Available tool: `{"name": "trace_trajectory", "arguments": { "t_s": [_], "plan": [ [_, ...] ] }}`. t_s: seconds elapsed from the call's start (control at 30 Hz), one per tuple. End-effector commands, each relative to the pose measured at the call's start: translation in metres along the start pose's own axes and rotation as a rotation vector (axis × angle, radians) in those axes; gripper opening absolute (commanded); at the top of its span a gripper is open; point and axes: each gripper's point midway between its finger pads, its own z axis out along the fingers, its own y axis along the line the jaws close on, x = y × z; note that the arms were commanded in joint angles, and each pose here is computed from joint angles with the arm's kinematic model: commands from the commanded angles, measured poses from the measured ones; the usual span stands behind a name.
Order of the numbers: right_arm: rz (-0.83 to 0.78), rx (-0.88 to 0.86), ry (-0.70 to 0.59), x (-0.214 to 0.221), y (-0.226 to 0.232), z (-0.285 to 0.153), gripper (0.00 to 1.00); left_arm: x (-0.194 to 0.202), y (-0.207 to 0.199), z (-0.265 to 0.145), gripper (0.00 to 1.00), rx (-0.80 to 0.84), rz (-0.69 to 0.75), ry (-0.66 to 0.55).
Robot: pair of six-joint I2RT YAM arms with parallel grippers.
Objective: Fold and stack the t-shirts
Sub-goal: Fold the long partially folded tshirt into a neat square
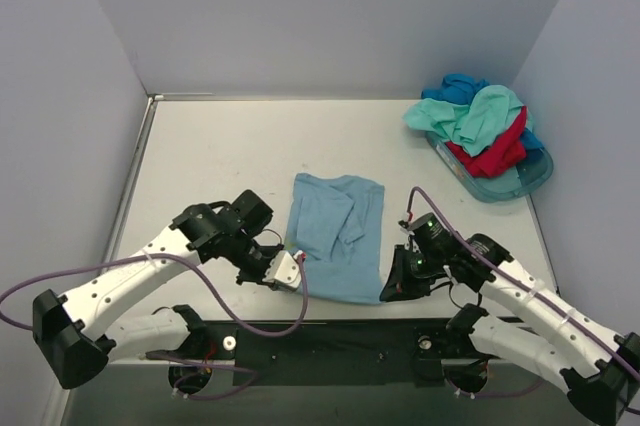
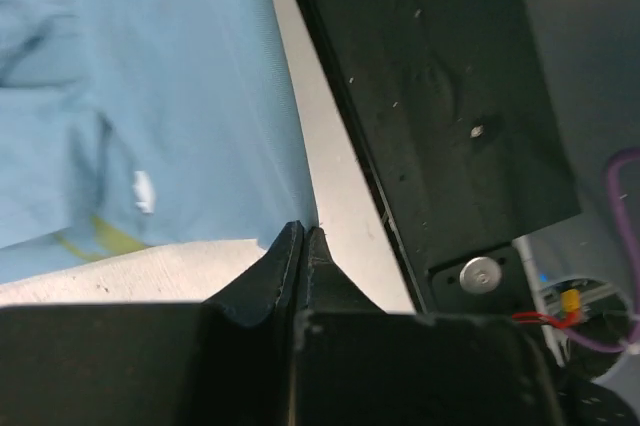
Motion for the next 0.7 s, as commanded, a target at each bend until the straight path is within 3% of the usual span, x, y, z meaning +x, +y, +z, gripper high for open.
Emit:
{"name": "trace_trajectory", "arguments": {
  "t_s": [0.0, 0.1, 0.3, 0.57, 0.67],
  "plan": [
    [0.091, 0.030, 0.002, 0.012, 0.008, -0.031, 0.00, -0.040, -0.024, -0.035, 0.00, 0.016, -0.137, -0.124],
    [0.091, 0.030, -0.040, -0.018, 0.015, -0.040, 0.00, -0.052, 0.016, -0.048, 0.00, -0.113, -0.175, -0.168],
    [0.039, 0.068, -0.082, -0.103, 0.014, -0.043, 0.00, -0.028, 0.116, -0.067, 0.00, -0.259, -0.397, -0.193],
    [0.111, 0.040, -0.089, -0.202, -0.004, -0.018, 0.00, 0.012, 0.212, -0.061, 0.00, -0.442, -0.493, -0.181],
    [0.118, -0.006, -0.068, -0.220, 0.003, -0.007, 0.00, 0.018, 0.238, -0.064, 0.00, -0.495, -0.491, -0.200]
  ]
}}
